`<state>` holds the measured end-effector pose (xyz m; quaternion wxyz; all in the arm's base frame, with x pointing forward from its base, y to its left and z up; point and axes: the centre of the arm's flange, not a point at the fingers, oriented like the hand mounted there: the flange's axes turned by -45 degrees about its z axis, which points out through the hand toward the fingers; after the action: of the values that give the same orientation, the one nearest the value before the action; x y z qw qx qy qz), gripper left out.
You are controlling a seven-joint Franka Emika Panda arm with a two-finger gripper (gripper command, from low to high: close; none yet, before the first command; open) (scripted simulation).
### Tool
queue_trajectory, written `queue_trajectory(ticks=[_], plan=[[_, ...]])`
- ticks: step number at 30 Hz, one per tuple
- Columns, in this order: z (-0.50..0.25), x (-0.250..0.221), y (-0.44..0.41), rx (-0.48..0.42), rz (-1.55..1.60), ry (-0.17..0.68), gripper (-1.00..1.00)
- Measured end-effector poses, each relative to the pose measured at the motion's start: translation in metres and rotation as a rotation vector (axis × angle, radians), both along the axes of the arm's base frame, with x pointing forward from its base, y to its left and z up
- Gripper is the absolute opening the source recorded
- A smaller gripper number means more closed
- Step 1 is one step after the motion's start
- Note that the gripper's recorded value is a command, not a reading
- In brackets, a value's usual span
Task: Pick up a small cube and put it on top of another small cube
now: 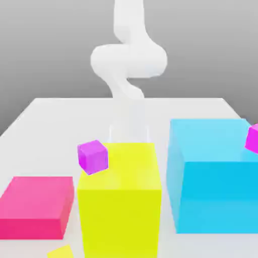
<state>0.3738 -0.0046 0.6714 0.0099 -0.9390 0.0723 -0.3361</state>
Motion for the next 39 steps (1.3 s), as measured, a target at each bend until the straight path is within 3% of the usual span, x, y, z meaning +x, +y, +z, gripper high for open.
queue_trajectory(ticks=[7,15,18,19,25,30,39], plan=[[-0.121,0.055,-0.028,0.17,-0.368,0.309,0.0],[-0.26,0.071,-0.067,0.314,-0.788,0.611,0.0],[-0.307,0.072,-0.069,0.32,-0.812,0.627,0.0],[-0.318,0.071,-0.069,0.321,-0.813,0.628,-1.0],[-0.323,0.071,-0.069,0.324,-0.813,0.628,-1.0],[-0.269,0.071,-0.069,0.326,-0.82,0.628,-1.0],[-0.337,0.053,-0.135,0.475,-1.3,0.552,-1.0]])
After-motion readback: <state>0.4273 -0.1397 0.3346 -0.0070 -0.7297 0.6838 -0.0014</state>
